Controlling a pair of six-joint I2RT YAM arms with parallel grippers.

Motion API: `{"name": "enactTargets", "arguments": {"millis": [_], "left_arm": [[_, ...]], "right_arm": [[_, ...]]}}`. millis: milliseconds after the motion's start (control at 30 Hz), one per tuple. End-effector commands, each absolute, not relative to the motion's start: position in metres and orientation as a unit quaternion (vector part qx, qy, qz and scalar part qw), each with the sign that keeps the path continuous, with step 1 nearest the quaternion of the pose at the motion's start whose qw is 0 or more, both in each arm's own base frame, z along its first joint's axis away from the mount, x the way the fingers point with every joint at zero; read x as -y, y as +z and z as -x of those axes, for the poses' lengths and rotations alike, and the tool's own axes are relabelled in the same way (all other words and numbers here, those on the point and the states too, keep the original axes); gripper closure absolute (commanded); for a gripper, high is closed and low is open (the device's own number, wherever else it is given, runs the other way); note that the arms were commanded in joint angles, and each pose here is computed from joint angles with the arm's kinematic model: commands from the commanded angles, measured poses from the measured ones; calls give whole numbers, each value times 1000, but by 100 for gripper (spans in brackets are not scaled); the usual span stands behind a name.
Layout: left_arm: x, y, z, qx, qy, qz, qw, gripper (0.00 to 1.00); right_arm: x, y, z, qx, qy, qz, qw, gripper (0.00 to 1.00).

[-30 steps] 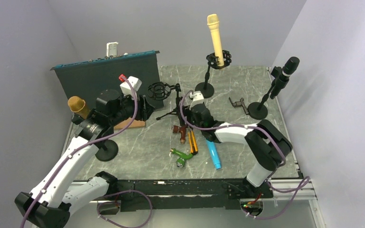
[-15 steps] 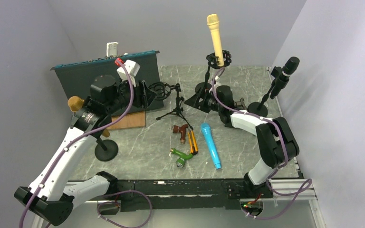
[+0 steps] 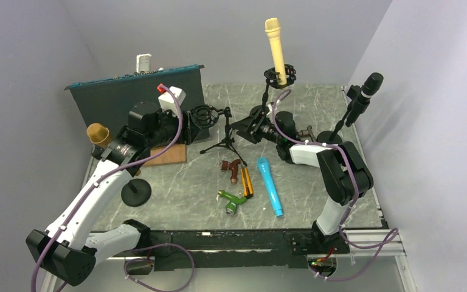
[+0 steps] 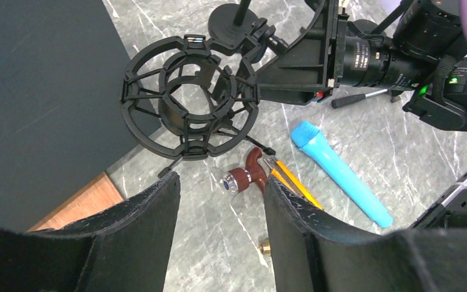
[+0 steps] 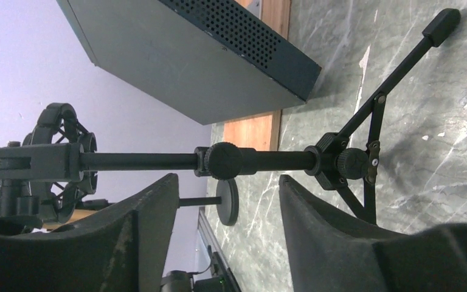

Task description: Remove the microphone from the stand

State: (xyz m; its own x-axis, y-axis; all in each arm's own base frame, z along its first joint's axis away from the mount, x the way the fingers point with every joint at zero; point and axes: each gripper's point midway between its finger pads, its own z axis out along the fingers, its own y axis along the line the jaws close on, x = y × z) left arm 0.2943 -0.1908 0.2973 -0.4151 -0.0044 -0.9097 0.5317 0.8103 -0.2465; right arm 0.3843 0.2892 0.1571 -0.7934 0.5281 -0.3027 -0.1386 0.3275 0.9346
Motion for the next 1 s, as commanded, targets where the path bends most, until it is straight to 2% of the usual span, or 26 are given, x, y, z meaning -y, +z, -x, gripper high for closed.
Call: {"name": "enactTargets", "arguments": {"millis": [0,233,533,967], "left_arm": [[187,323,-295,-770,-261,-175,555,43],[187,316,-291,-774,-263,-177,548,43],[188,319,-288,-771,-270,-180,549,43],[193,318,-286,-770,-285,-183,540,43]], "right_arm": [[-287,185,-397,-733,578,-133,334,40],[-288,180,-401,-728,582,-143,332,52],[-301,178,-401,-726,591,-133,324,54],[-304,180,-401,-716,595,-129,342,64]]}}
